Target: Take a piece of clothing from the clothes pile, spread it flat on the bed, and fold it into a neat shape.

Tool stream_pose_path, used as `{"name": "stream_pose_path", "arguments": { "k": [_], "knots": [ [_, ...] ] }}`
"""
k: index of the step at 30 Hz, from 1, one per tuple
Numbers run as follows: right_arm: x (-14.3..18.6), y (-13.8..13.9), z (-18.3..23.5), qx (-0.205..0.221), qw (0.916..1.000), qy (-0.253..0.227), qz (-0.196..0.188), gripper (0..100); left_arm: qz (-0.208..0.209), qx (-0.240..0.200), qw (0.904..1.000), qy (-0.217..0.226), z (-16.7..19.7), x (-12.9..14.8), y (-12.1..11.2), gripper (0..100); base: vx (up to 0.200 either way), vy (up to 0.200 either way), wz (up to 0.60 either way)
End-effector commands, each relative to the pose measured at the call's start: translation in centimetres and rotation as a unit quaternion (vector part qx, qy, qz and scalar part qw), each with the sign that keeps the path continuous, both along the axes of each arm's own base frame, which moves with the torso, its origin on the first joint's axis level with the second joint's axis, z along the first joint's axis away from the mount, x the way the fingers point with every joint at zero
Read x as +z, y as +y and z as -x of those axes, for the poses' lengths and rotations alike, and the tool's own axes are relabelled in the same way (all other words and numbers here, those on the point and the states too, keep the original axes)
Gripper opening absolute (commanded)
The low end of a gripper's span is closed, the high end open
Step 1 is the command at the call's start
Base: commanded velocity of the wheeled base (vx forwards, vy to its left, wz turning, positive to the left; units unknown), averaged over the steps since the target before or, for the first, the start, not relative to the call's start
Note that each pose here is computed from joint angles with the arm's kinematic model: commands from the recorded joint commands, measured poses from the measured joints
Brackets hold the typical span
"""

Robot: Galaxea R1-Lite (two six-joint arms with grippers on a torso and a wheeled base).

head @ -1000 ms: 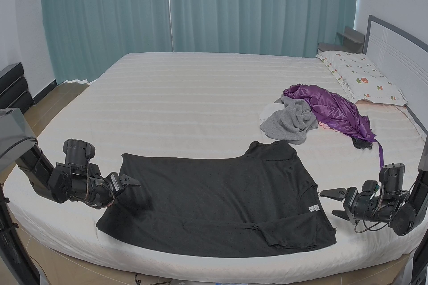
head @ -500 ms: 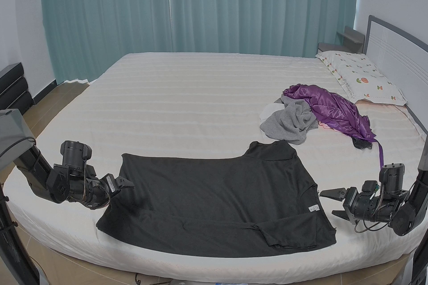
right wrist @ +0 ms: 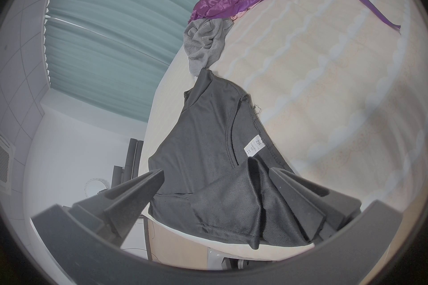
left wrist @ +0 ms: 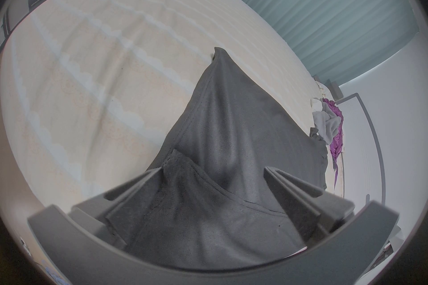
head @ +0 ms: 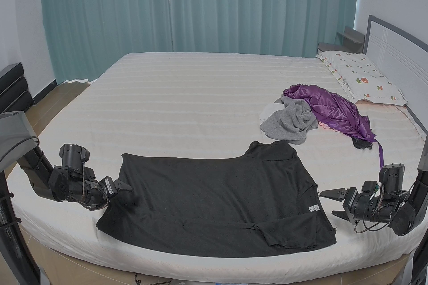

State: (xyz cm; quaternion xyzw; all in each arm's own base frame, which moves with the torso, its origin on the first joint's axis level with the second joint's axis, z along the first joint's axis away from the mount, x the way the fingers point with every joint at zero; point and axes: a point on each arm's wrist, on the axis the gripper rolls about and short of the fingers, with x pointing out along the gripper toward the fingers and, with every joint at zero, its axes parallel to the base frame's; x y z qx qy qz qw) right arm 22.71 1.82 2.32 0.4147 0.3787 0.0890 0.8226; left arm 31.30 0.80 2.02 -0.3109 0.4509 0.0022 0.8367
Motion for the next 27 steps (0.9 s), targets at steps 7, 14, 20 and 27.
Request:
{"name": "stream_pose_path", "arguments": {
  "k": [7, 14, 20, 27],
  "knots": [
    [0.0, 0.0, 0.0, 0.000, 1.0000, 0.001, 0.000, 100, -0.002, 0.007, 0.9999, 0.014, 0.1, -1.0, 0.4, 0, 0.000, 0.000, 0.00],
    [0.1, 0.0, 0.0, 0.000, 1.0000, -0.002, 0.000, 100, -0.004, 0.016, 0.9998, -0.007, 1.4, 1.0, 0.7, 0, 0.000, 0.000, 0.00],
    [0.3, 0.0, -0.3, -0.002, 0.9999, -0.011, 0.002, 100, -0.005, 0.017, 0.9996, -0.023, 2.6, 2.5, 0.7, 0, 0.000, 0.000, 0.00],
    [0.3, 0.1, -1.8, -0.001, 0.9996, -0.029, 0.002, 100, -0.005, 0.024, 0.9994, -0.025, 3.8, 2.9, 1.0, 0, 0.000, 0.000, 0.00]
  ]
}}
